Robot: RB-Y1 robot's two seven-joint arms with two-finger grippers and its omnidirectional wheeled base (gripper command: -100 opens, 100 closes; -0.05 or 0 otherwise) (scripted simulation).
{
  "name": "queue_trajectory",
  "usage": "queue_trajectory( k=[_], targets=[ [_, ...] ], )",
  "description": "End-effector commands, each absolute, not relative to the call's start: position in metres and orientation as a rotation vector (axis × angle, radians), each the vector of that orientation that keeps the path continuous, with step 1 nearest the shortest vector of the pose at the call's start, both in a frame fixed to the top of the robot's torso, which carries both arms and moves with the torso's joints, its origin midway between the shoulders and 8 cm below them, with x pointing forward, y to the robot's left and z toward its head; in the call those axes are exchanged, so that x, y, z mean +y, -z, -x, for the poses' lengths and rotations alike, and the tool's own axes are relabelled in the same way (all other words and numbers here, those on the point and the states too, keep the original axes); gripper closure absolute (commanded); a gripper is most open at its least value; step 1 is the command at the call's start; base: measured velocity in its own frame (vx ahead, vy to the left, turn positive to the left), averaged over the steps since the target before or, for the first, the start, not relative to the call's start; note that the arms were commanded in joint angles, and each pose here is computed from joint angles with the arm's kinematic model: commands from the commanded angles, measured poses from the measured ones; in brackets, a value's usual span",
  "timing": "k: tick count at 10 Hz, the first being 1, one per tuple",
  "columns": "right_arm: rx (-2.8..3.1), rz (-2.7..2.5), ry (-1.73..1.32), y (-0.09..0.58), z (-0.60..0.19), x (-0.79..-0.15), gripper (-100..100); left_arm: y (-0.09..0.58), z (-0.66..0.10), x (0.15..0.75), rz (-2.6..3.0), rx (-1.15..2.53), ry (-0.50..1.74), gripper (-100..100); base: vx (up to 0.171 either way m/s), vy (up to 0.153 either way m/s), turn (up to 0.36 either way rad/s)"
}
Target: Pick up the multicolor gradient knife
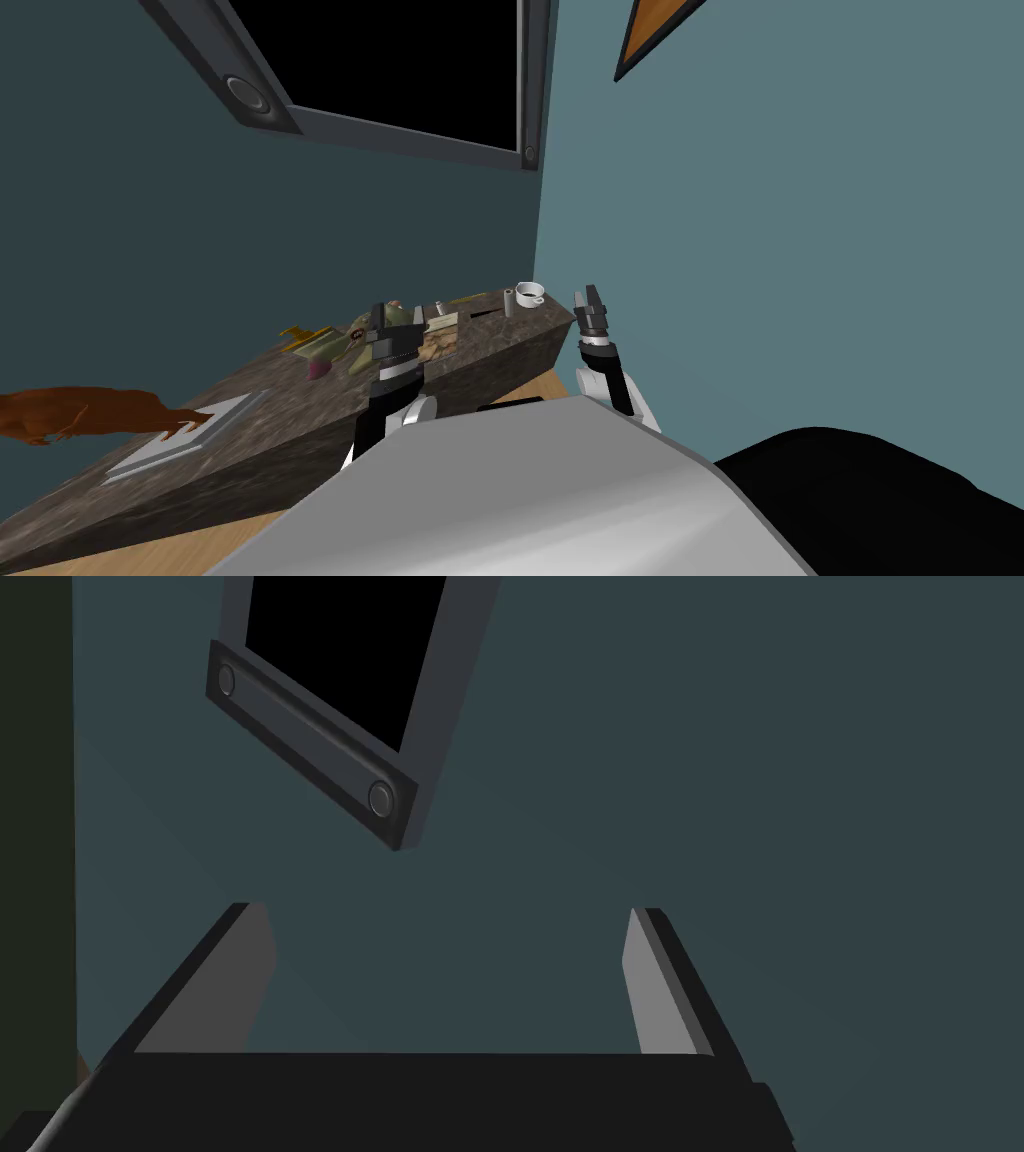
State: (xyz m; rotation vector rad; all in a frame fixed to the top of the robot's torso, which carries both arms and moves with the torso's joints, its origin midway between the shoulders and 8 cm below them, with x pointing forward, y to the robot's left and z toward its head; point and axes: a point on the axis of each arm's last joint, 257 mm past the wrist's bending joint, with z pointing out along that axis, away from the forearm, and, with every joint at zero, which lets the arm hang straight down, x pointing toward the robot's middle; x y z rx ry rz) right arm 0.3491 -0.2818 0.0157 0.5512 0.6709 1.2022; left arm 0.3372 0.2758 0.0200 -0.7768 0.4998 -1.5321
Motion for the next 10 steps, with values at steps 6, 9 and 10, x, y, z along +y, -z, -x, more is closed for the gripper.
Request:
queue_trajectory(
  k=[6, 9, 10],
  targets=[
    [0.671, -0.551, -1.202, -0.016, -0.349, -0.282, 0, 0.032, -0.382, 0.291, 0.859, 0.703, 1.439, -100, -0.065, -0.013, -0.133],
    [0.671, -0.551, -1.202, -0.016, -0.349, -0.282, 0, 0.063, -0.405, 0.306, 0.918, 0.799, 1.371, -100, -0.038, -0.001, -0.142],
    [0.671, -0.551, -1.202, -0.016, -0.349, -0.282, 0, 0.071, -0.415, 0.315, 0.928, 0.831, 1.34, -100, -0.034, -0.006, -0.254]
  ],
)
